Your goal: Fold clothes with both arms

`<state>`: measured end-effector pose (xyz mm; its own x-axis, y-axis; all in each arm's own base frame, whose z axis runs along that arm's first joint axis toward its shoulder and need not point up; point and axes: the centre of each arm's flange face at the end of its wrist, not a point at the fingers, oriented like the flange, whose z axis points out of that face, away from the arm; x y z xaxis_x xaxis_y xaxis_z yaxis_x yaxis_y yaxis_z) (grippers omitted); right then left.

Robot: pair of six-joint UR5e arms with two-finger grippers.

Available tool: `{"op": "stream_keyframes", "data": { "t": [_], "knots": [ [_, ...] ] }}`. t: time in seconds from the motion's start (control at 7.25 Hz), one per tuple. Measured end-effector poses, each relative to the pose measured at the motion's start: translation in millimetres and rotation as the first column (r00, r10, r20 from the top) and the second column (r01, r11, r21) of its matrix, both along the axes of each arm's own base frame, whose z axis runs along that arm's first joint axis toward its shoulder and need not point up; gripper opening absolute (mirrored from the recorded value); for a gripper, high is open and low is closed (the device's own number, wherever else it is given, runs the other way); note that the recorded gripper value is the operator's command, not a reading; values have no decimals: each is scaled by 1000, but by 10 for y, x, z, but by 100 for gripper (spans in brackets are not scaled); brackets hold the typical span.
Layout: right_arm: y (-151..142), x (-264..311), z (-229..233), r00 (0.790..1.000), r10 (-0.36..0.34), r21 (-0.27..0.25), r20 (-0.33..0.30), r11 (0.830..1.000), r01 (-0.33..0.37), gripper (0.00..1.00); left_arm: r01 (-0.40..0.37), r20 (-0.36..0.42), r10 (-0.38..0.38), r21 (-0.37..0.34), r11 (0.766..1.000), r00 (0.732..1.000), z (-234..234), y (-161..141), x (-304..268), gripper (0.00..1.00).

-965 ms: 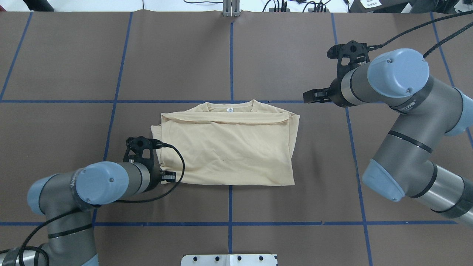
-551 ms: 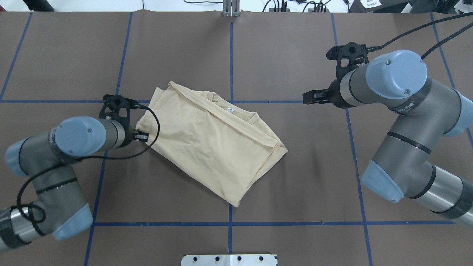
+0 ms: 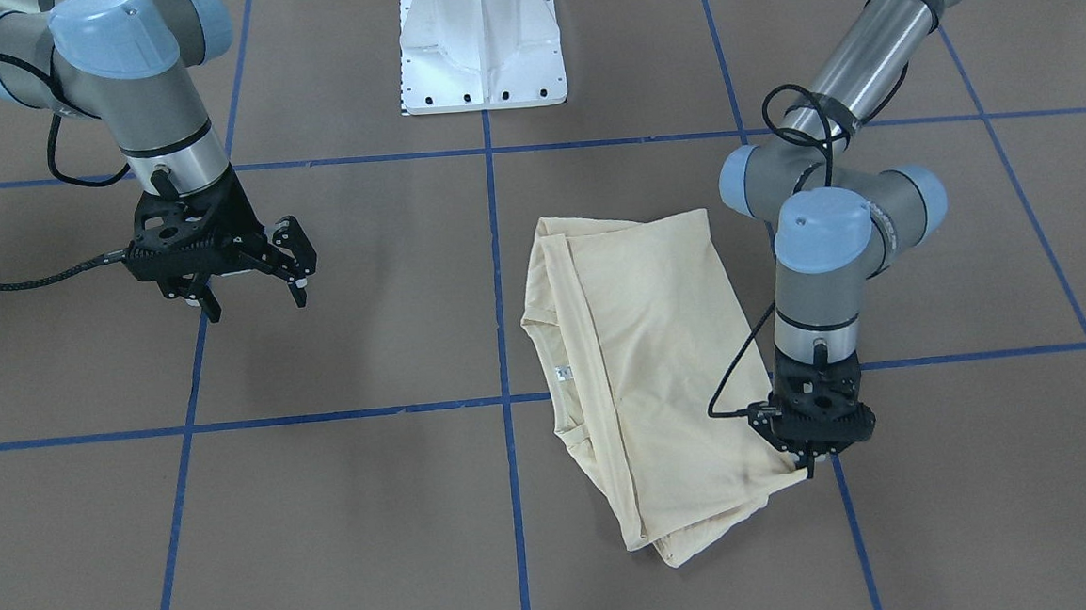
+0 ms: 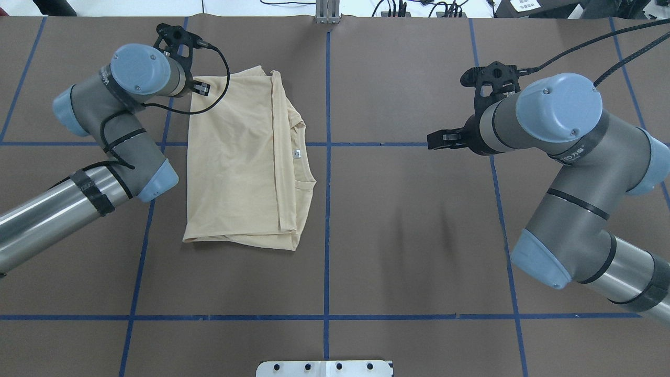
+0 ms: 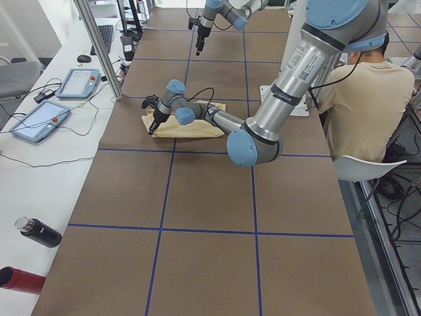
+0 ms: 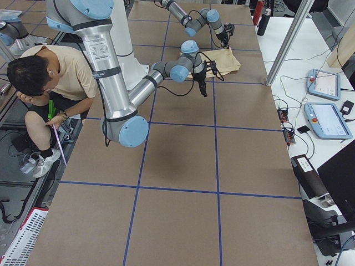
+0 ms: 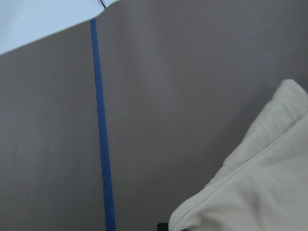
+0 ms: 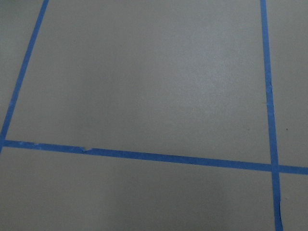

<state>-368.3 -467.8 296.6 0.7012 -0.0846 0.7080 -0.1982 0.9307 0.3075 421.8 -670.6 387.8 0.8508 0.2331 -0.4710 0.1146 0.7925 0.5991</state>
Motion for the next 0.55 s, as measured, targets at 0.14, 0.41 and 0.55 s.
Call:
{"op": "stream_keyframes", "data": {
  "t": [0.14,0.41,0.55],
  "knots": [
    [20,-39,-28,1000,-3,1,5,1000,3,100,-19,5,19,56,998,1000,12,-162,-105,100],
    [47,-456,-379,998,31,-30,62,999,-30,99,-89,-41,93,81,993,995,83,-62,-335,100],
    [20,-836,-658,992,84,-62,93,995,-79,97,-117,-71,124,91,989,990,115,139,-492,100]
  ]
}}
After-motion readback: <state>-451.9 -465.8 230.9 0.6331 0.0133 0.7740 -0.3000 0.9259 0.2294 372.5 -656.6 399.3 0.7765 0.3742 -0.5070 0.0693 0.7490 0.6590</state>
